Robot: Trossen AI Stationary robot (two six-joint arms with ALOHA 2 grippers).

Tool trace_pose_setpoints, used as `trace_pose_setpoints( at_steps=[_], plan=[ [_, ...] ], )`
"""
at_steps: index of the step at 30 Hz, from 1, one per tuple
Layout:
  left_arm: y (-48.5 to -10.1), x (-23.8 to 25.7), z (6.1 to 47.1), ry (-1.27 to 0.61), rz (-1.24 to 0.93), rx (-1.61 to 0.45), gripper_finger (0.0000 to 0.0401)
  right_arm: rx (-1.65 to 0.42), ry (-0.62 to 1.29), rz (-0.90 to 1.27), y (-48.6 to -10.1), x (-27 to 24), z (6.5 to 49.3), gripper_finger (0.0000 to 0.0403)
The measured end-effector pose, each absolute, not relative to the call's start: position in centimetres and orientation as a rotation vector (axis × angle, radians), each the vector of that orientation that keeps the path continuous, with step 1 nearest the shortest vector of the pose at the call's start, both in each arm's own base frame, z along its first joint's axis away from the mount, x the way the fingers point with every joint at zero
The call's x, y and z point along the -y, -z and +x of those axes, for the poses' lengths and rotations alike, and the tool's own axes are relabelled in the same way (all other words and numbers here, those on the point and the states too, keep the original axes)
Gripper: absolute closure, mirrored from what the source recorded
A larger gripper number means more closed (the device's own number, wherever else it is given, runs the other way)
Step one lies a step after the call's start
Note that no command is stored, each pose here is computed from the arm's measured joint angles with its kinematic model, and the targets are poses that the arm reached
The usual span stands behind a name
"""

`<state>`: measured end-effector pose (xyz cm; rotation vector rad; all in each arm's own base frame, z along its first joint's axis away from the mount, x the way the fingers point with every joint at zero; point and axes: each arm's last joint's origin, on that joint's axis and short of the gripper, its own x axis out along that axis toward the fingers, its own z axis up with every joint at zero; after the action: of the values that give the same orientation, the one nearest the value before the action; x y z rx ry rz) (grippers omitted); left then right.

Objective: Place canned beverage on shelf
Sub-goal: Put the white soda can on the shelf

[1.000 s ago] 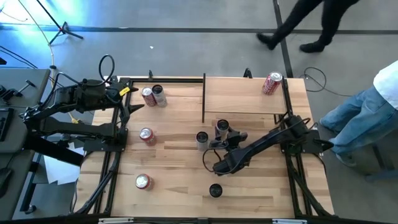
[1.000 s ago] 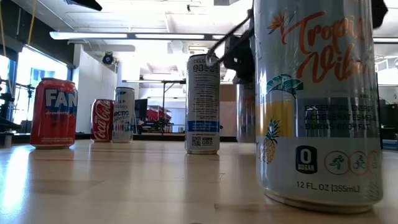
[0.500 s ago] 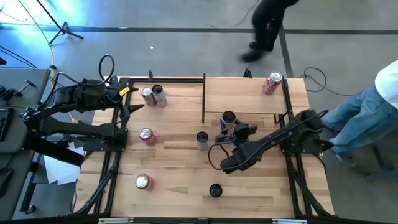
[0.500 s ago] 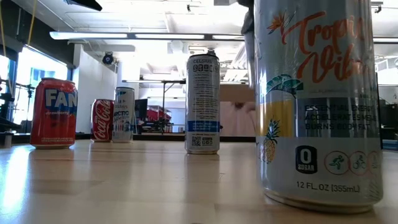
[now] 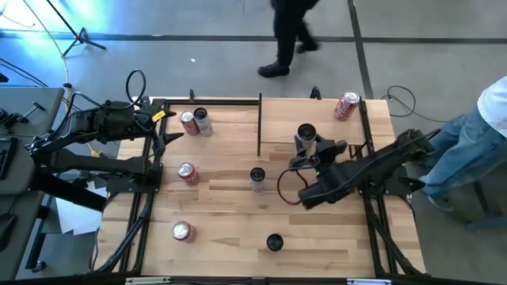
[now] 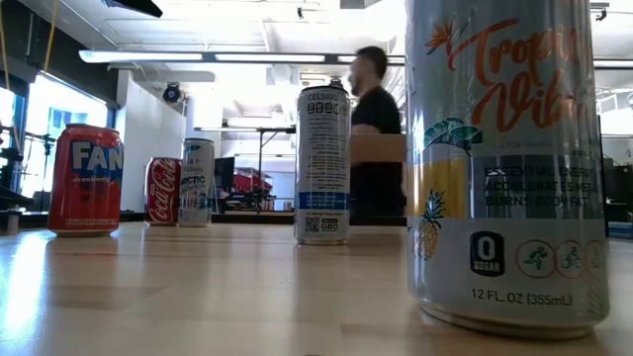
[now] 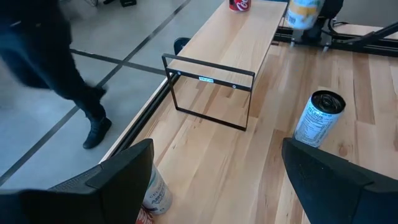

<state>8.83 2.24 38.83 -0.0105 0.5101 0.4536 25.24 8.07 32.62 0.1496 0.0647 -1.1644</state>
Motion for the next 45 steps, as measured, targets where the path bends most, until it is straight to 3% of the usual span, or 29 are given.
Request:
trace_pose_setpoints(
  at_steps=[9, 25, 45],
  plan=[
    [-38.8, -2.2, 8.8, -0.454, -0.011, -0.510, 0.0066, -0.048, 1.242, 0.115, -33.5, -5.6, 24.6, 0.0159],
    [-38.8, -2.2, 8.8, -0.454, -0.011, -0.510, 0.0066, 0.100, 1.459, 0.153, -28.8, 0.1, 24.3, 0.0157],
    [-38.8, -2.2, 8.8, -0.454, -0.011, -0.510, 0.0066, 0.015, 1.576, 0.191, -28.3, 2.9, 25.7, 0.0157]
  ],
)
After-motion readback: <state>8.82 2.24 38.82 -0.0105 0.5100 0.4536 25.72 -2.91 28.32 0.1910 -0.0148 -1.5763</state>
